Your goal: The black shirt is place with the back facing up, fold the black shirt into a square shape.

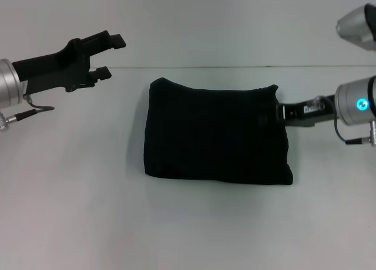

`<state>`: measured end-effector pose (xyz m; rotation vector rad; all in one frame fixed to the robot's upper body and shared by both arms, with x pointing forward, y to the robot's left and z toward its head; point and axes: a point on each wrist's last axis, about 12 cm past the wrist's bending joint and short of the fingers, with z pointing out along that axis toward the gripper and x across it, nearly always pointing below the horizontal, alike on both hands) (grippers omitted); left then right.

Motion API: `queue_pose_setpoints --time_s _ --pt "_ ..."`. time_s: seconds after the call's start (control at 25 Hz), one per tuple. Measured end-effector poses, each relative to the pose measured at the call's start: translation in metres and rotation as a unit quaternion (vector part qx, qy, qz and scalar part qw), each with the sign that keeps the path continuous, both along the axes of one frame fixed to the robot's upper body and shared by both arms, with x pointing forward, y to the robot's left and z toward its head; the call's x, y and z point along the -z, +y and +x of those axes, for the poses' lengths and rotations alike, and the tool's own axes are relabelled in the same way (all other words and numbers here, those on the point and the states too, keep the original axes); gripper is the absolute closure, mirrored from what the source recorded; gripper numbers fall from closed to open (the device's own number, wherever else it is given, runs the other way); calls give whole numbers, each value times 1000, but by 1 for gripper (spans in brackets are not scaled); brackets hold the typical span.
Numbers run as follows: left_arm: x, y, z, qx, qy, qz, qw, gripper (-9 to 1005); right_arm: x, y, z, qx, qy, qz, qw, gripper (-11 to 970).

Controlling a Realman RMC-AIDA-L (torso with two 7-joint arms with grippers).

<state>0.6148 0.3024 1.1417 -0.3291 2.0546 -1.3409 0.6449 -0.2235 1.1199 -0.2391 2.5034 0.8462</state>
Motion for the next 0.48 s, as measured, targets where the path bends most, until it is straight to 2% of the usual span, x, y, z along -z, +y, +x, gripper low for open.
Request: queue_pose_setpoints --time_s 0.2,0.48 --pt "2 0 0 -3 2 -1 1000 53 12 -9 -2 22 11 -13 1000 886" --pt "3 -2 0 -1 3 -2 1000 54 19 -14 -1 42 6 -24 999 873"
